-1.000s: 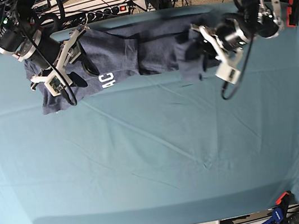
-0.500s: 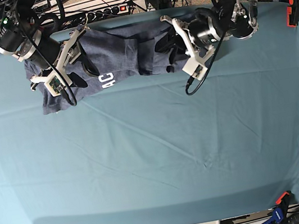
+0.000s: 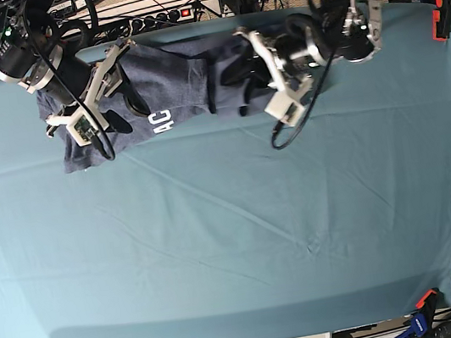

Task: Fold the T-shirt properly
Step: 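Lift the shirt end with the left gripper and fold it toward the right gripper, then lower the folded end onto the shirt with the left gripper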

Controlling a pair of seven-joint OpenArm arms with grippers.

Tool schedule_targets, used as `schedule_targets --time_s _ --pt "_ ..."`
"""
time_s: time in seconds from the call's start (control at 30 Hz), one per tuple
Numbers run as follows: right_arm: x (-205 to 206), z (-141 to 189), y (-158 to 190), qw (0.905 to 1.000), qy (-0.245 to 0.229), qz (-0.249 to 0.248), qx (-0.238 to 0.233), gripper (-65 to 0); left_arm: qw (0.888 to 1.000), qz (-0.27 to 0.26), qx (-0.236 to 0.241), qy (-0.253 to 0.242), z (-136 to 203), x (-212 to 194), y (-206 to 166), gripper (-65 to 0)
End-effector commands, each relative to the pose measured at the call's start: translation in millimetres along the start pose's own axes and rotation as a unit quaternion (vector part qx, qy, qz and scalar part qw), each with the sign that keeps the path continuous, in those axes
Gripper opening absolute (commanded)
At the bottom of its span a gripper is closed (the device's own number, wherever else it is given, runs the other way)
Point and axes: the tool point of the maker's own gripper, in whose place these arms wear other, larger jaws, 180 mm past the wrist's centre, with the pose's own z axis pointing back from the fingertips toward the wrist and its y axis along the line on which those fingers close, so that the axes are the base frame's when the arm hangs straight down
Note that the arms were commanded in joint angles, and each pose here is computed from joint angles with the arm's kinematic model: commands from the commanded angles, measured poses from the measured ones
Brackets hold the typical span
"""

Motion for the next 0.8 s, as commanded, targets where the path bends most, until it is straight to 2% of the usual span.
schedule_targets --time_s 0.0,0.2,0.37,0.77 --pt "12 3 2 0.9996 -0.026 0.006 0.003 -41.6 1.000 -0.012 -0.016 -0.023 -2 13 -10 -65.0" --pt "13 3 2 0.9996 -0.027 0.007 0.003 -41.6 0.998 -0.046 -0.031 -0.011 -16 15 -25 -65.0" --pt "12 3 2 0.9996 -0.026 0.006 0.003 -41.6 0.997 -0.063 -0.026 -0.024 -19 29 -24 -65.0" --pt "12 3 2 0.9996 -0.026 0.006 0.003 -41.6 0.997 -0.066 -0.021 -0.022 -19 29 -21 -65.0"
